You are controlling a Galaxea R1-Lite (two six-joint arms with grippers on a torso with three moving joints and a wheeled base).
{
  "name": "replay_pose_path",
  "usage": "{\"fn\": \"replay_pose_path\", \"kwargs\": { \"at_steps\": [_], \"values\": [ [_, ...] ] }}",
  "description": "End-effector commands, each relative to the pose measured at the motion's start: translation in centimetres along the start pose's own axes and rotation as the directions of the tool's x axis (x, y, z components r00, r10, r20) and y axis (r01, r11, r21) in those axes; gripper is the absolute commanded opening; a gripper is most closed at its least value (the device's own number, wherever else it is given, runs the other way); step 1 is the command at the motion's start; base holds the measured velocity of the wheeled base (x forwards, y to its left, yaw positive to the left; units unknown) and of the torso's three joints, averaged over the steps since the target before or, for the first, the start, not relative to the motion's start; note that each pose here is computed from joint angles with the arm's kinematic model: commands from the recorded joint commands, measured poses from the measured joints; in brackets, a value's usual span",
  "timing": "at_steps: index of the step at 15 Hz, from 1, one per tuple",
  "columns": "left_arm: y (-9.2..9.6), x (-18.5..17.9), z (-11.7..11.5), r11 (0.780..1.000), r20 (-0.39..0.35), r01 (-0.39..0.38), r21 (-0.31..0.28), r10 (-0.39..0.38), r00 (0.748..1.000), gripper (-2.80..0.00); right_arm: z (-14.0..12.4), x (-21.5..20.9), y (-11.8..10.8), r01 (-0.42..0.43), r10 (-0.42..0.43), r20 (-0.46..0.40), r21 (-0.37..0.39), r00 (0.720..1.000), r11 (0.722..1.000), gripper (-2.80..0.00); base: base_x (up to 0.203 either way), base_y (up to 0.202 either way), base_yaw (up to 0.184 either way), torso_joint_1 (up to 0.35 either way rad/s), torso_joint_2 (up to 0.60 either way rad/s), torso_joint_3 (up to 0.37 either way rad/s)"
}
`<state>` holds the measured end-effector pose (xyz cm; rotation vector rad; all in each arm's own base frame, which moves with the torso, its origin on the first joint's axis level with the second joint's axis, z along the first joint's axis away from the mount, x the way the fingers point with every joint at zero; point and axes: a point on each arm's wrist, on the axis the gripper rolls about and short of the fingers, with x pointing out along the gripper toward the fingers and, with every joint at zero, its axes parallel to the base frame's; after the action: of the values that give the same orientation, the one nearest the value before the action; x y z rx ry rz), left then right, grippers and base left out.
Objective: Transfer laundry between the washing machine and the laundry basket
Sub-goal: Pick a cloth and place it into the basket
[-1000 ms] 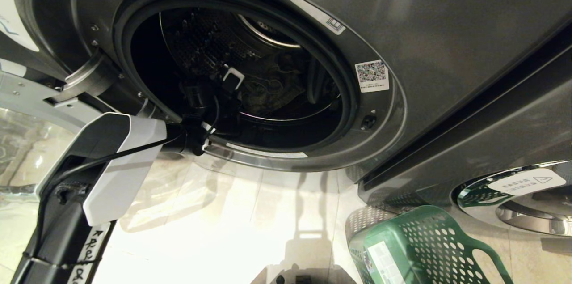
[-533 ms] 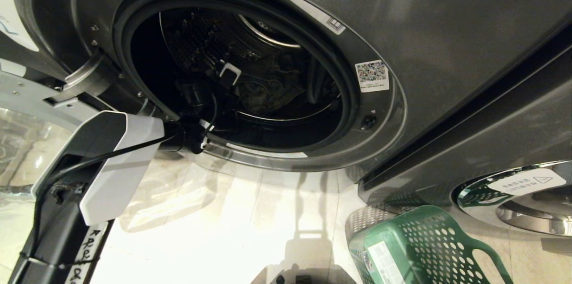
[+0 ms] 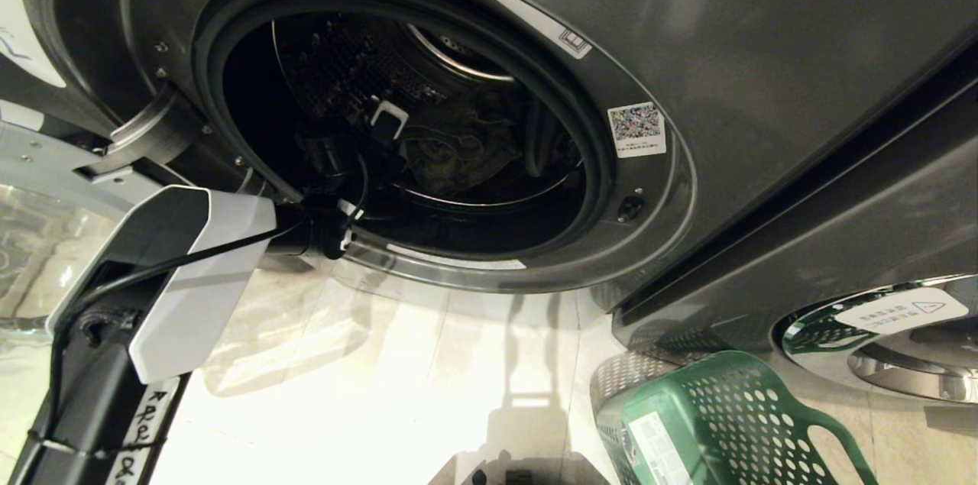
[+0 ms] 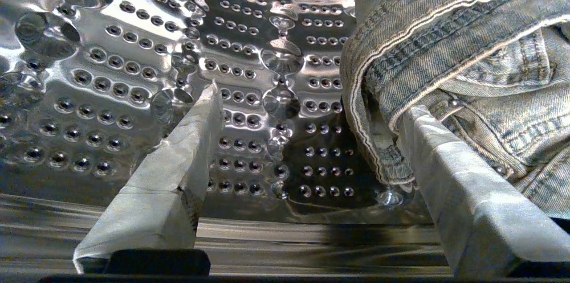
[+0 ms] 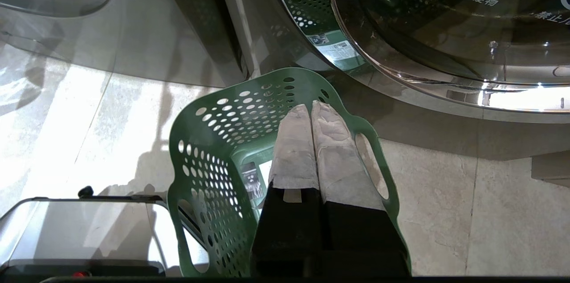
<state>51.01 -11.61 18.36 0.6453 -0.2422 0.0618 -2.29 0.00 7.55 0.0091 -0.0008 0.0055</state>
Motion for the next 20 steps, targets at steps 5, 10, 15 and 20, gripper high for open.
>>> {"fn": "replay_pose_path", "kwargs": {
  "at_steps": [5,10,15,20],
  "values": [
    [0.6,-0.1,0.8,1.0,0.018,-0.015,-0.002,0.015,1.0,0.0,0.0,0.0,0.0,-0.001,0.001,-0.001,0.0,1.0,1.0,-2.8,0.0,0.0,0.0,0.0,0.0,0.0],
    [0.0,-0.4,0.4,0.999,0.002,0.009,-0.052,-0.009,1.0,0.0,0.0,0.0,0.0,-0.001,0.001,-0.001,0.0,1.0,1.0,-2.8,0.0,0.0,0.0,0.0,0.0,0.0],
    [-0.4,-0.8,0.8,0.996,0.001,0.023,-0.081,-0.023,1.0,0.0,0.0,0.0,0.0,-0.001,0.001,-0.001,0.0,1.0,1.0,-2.8,0.0,0.0,0.0,0.0,0.0,0.0],
    [-2.8,-2.2,1.4,0.973,0.007,0.095,-0.211,-0.096,0.995,0.0,0.0,0.0,0.0,-0.001,0.001,-0.001,0.0,1.0,1.0,-2.8,0.0,0.0,0.0,0.0,0.0,0.0]
  ]
}}
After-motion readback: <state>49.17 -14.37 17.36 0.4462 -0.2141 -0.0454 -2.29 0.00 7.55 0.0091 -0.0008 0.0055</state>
